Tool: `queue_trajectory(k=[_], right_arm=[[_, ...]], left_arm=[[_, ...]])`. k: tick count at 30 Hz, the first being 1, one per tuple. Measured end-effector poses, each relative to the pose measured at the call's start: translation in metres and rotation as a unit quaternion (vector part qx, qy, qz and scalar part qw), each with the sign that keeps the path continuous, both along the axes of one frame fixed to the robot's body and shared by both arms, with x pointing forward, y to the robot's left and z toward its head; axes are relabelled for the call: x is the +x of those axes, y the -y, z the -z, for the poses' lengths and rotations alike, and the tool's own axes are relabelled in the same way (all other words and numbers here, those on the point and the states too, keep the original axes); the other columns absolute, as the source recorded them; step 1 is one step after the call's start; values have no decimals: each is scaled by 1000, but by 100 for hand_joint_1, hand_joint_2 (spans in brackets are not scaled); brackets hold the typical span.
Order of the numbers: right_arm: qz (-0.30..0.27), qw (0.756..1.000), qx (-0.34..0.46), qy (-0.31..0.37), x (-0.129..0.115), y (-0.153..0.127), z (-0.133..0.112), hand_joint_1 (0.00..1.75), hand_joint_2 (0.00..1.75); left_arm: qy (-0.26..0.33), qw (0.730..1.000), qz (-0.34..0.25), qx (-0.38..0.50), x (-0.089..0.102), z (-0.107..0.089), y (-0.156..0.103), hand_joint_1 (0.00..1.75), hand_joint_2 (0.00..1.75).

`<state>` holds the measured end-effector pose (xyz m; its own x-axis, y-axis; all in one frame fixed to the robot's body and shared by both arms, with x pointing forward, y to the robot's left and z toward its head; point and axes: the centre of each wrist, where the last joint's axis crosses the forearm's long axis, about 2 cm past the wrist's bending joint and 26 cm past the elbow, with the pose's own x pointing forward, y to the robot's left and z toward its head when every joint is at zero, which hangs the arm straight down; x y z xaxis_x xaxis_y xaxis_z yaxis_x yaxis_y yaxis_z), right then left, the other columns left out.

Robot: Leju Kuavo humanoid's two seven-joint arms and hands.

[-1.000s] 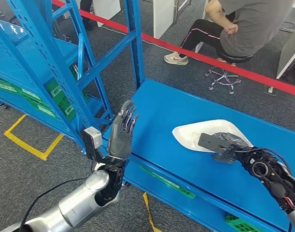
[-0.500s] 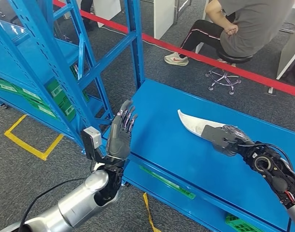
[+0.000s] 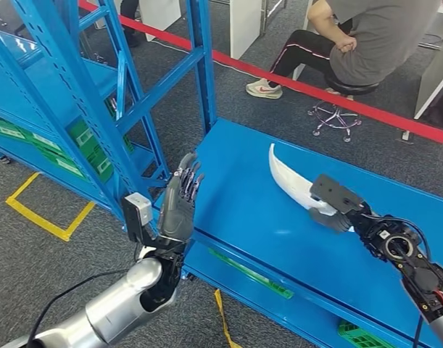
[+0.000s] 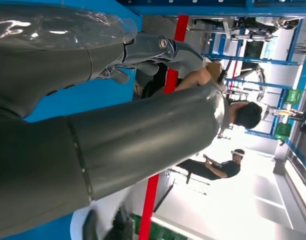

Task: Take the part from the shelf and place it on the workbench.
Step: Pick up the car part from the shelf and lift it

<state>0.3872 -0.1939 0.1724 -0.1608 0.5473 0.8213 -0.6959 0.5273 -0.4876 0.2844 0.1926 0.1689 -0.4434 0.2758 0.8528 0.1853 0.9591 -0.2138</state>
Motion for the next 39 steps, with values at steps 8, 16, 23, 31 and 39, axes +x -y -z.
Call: queue_trajectory(k=[8,16,23,31,39], right_arm=[[9,972,229,41,-43,-24,-12,175,175],[12,941,324,93,-79,-29,-34,175,175],[3,926,359,118,-90,-29,-50,175,175],[10,912,378,157,-115,-30,-50,175,175],[7,902,399,166,-130,-31,-47,175,175]], left_arm=[[3,1000,-3,28,-2,2,0,0,175],[22,998,-15,51,-4,3,1,0,175],[23,998,-16,51,-5,3,2,0,175],[27,999,2,41,-5,3,5,0,175],[31,999,9,43,-5,3,6,0,175]])
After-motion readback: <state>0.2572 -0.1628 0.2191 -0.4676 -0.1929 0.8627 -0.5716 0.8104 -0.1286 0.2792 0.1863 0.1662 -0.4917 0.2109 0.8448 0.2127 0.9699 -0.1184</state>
